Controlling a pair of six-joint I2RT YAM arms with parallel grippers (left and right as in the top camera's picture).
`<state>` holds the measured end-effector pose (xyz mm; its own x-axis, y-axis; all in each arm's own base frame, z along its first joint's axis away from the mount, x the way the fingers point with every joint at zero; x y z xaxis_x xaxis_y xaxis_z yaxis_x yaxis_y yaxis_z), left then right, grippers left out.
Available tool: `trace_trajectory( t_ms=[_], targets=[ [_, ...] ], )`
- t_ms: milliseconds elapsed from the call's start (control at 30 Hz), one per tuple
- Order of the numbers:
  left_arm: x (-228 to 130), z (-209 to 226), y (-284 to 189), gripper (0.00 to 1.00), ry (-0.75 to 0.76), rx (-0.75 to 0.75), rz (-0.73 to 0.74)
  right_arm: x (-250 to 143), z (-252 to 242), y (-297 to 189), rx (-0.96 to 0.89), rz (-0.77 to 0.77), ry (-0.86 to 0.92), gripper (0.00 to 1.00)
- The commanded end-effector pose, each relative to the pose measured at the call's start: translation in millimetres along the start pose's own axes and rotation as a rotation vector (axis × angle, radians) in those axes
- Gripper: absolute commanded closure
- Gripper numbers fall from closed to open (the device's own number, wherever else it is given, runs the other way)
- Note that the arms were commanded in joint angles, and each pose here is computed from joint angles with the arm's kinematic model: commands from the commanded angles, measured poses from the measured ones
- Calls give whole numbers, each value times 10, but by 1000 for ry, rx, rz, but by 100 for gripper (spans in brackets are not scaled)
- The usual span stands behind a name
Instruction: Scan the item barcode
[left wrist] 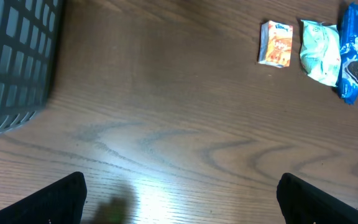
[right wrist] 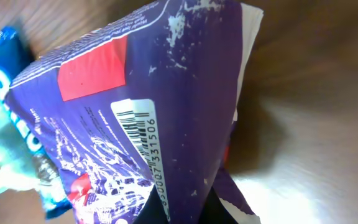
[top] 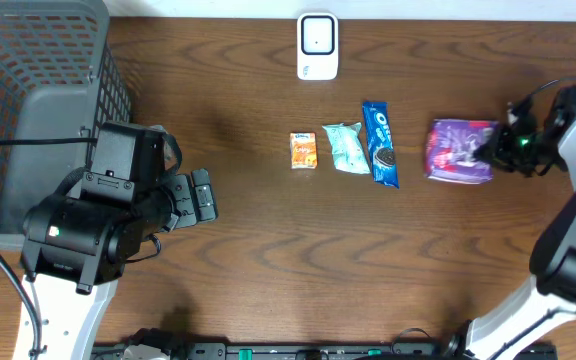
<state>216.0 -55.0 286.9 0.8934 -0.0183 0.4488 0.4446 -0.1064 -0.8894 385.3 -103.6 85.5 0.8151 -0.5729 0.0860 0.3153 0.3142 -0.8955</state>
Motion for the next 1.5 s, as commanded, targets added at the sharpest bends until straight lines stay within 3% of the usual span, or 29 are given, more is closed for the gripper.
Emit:
trace_trajectory(
  t_ms=[0, 167, 333, 500, 633, 800, 900, 967, 1000, 1067, 1233, 1367, 1467],
  targets=[
    [10, 25, 1, 2, -9, 15, -1, 146, 47, -629, -288, -261, 23, 99],
    [10, 25, 1, 2, -9, 15, 0, 145, 177, -1091, -667, -573, 73, 99],
    [10, 25, 1, 2, -9, 15, -1, 10, 295, -1130, -1003, -779, 31, 99],
    [11, 25, 1, 2, -9, 15, -1, -125, 337, -646, -1147, -777, -81, 97],
    [11, 25, 1, 2, -9, 15, -1, -266, 408, -171, -1194, -688, -209, 87],
    [11, 25, 1, 2, -9, 15, -1, -562, 711, 268, -1109, -614, -331, 67],
    [11, 25, 1, 2, -9, 15, -1, -708, 984, 420, -1007, -611, -368, 64],
    [11, 25, 1, 2, -9, 15, -1, -790, 1169, 517, -926, -592, -379, 42],
    [10, 25, 1, 2, -9, 15, -1, -817, 1233, 549, -894, -576, -379, 36],
    [10, 25, 1, 2, -9, 15, -1, -860, 1408, 599, -807, -513, -394, 38],
    [10, 25, 1, 2, -9, 15, 0, -719, 1605, 322, -670, -463, -329, 27],
    [11, 25, 1, 2, -9, 15, -1, -443, 1620, -27, -514, -402, -302, 1],
    [11, 25, 1, 2, -9, 15, -1, -252, 1473, -193, -364, -307, -305, 1]
  ],
)
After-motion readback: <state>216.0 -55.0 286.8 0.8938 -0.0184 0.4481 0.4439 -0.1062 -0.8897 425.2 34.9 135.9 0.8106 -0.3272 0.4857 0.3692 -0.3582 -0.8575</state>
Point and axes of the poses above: each gripper's point midway between its finger pads, its own y axis out along the fingers, its own z axis along the line the jaws close on, x = y × z, the point moved 3 cm from there along -y, back along the fingers, and after that the axes turned 13 degrees about y, right-handed, at the moved point
